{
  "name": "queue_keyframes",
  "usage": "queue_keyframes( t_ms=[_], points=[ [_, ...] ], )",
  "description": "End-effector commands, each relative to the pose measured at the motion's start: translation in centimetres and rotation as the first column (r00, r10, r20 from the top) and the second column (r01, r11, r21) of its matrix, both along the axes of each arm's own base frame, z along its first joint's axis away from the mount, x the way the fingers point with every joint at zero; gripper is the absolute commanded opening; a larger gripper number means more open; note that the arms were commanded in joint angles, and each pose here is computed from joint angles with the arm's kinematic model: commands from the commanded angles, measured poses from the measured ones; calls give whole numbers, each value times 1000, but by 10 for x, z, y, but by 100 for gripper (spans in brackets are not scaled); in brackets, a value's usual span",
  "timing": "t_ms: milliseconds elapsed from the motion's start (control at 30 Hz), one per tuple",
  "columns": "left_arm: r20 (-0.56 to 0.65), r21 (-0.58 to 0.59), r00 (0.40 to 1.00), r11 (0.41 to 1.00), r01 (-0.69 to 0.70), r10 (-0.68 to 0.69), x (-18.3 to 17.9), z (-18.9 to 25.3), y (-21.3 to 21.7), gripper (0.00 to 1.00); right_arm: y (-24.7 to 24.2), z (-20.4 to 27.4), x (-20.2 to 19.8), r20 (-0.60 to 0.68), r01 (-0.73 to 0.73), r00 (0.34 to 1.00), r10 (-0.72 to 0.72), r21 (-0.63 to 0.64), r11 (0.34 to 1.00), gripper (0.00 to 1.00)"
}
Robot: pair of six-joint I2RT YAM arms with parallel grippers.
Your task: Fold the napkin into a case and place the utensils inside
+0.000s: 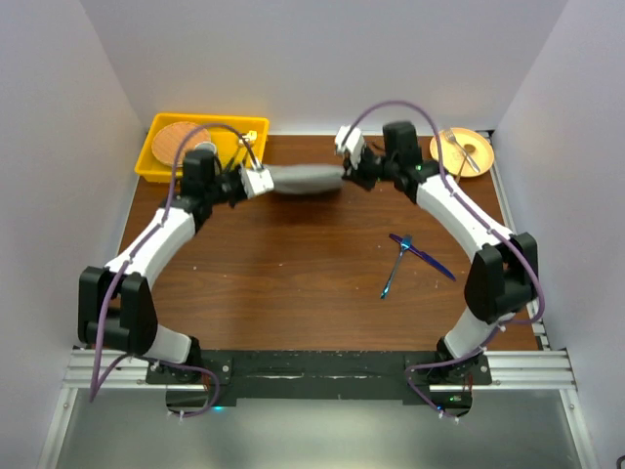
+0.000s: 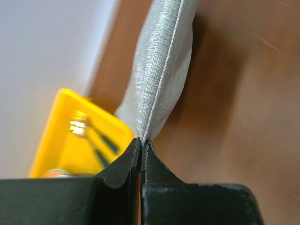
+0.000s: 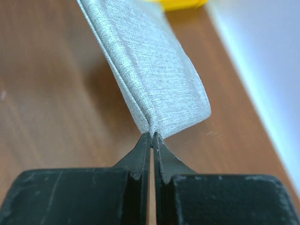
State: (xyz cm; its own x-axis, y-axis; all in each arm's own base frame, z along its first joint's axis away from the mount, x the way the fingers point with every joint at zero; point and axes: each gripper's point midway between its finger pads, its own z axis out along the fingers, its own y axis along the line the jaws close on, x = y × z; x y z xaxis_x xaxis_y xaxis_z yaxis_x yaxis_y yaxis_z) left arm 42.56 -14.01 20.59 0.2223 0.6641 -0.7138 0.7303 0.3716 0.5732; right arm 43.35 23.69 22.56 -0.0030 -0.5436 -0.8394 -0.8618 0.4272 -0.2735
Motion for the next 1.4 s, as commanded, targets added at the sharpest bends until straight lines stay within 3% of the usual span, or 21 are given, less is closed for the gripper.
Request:
queue_keyframes(
  t_ms=[0,133,400,800,833,867,900,933,967,1033,1133,1233,1300,1367],
  points=[
    [-82,108,991,988,111,-103,-68,-68,0,0,0,-56,-54,47,-141,988,150,-144,979,0],
    [-197,130,970,977,171,-143,-125,-114,0,0,5,-107,-120,-20,-260,965,262,-221,940,0],
    [-358,117,908,955,274,-217,-202,-154,-1,0,10,-142,-189,-84,-412,910,406,-296,862,0],
    [-411,174,859,899,402,-304,-235,-174,1,0,23,-173,-251,-218,-576,817,533,-349,739,0],
    [-428,183,844,884,430,-322,-243,-176,4,7,20,-172,-257,-245,-590,807,537,-349,728,10],
    [-413,186,846,878,442,-338,-244,-169,3,25,19,-171,-262,-260,-600,800,541,-346,721,23],
    [-412,188,843,873,450,-346,-246,-166,4,32,19,-166,-266,-265,-609,793,548,-339,717,37],
    [-428,188,834,869,458,-348,-252,-164,6,37,17,-155,-270,-267,-610,792,548,-328,722,58],
    [-397,185,846,871,455,-357,-249,-151,3,44,17,-147,-272,-262,-604,797,545,-314,733,64],
    [-404,175,844,876,449,-352,-254,-142,4,46,19,-123,-274,-243,-569,821,517,-274,775,70],
    [-387,134,863,906,401,-325,-246,-122,-2,48,22,-99,-274,-269,-474,869,416,-206,856,70],
    [-385,48,865,929,367,-322,-236,-107,-16,48,23,-90,-263,-346,-333,899,270,-136,933,61],
    [-386,-16,874,949,314,-295,-221,-102,-28,47,19,-93,-246,-420,-227,892,168,-92,970,58],
    [-386,-34,877,954,298,-287,-214,-102,-41,45,8,-101,-225,-541,-58,841,19,-55,997,57]
  ],
)
